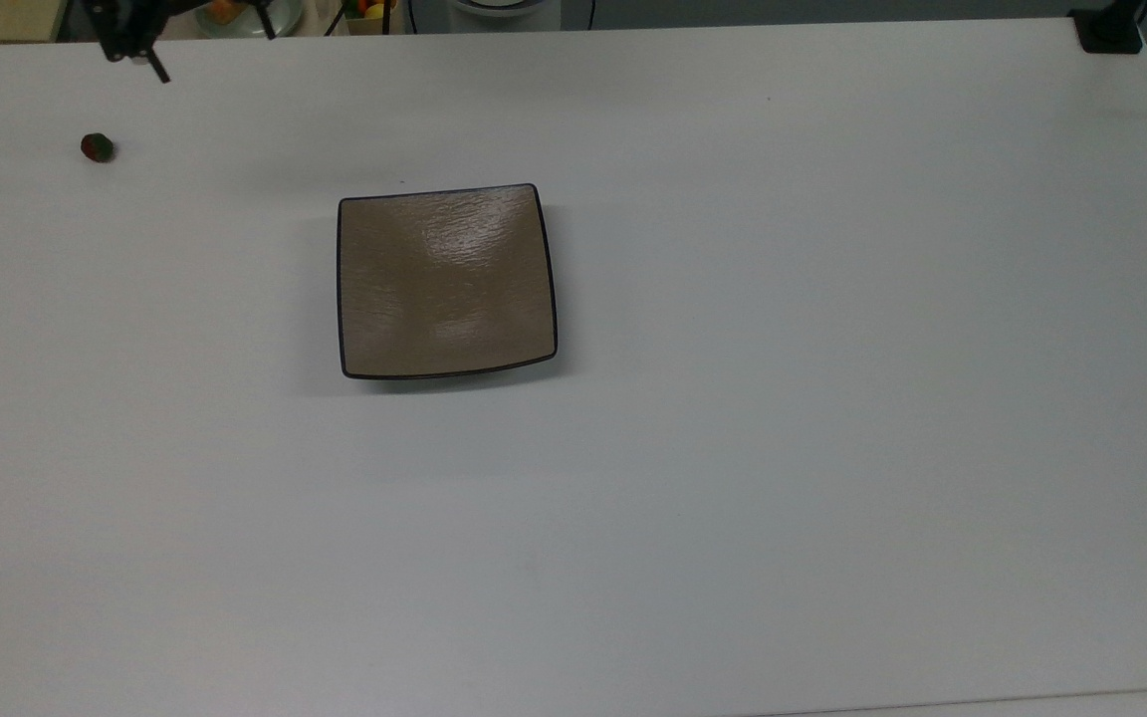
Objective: Strawberries on a ceramic plate
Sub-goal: 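Lower the gripper over the strawberry and close it around the berry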
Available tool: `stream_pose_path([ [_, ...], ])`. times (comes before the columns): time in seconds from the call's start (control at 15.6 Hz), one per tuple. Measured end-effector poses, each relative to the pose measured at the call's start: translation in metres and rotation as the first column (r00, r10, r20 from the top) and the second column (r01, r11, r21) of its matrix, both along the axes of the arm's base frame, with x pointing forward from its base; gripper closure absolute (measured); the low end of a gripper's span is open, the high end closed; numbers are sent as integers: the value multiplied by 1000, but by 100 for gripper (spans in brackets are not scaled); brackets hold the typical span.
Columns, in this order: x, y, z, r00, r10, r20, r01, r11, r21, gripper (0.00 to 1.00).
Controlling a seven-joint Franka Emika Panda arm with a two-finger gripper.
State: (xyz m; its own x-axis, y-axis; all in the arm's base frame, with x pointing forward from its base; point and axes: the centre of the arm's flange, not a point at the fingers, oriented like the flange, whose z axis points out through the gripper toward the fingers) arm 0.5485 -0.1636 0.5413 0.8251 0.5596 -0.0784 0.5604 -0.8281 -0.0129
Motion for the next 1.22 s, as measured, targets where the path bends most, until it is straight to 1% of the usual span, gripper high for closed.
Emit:
stream_pose_path([
  [0.39,-15,-85,-46,997,-32,-72,33,999,12,0],
  [0.58,-17,-119,-70,997,-18,-74,17,1000,-15,0],
  [0.71,-20,-140,-92,999,-2,-48,0,999,-37,0],
  [0.84,-31,-159,-118,1000,1,-6,-2,998,-60,0],
  [0.96,-40,-169,-135,1000,21,-6,-22,996,-85,0],
  [1.22,-61,-193,-170,997,79,7,-77,991,-113,0],
])
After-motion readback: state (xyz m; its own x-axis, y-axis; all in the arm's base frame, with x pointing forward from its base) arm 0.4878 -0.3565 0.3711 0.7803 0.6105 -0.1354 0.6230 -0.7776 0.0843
